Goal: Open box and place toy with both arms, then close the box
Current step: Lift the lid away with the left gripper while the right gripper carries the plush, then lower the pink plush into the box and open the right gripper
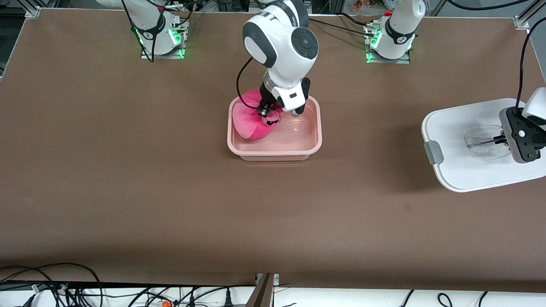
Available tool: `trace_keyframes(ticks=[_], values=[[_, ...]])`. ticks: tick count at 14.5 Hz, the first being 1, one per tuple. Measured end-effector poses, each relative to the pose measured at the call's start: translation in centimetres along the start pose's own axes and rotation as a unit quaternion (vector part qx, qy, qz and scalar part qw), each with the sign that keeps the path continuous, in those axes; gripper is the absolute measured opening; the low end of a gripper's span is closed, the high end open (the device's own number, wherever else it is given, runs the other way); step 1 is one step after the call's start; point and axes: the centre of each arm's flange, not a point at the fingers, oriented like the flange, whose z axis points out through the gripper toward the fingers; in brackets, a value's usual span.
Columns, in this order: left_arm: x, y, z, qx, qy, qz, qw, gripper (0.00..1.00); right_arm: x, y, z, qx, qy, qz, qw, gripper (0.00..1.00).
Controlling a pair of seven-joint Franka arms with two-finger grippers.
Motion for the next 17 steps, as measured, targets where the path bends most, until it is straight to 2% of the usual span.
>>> trace_keyframes(ticks=[4,7,16,17], values=[[0.4,-0.5,0.9,-0.008,-0.001,0.003,1.0,0.07,2.2,0.4,4.3,-0.017,-0.016,-0.006,1.0,0.09],[0.4,-0.4,0.9,-0.008,-0.001,0.003,1.0,0.07,3.5,0.6,6.5,-0.026,-0.012,-0.008,1.0,0.08],[0.5,-0.4,0.9,-0.008,-0.001,0.004,1.0,0.07,3.4,1.5,5.9,-0.037,-0.005,0.008,0.999,0.08],[0.5,-0.4,0.9,-0.008,-0.001,0.004,1.0,0.07,3.7,1.2,6.1,-0.038,-0.004,0.009,0.999,0.13]])
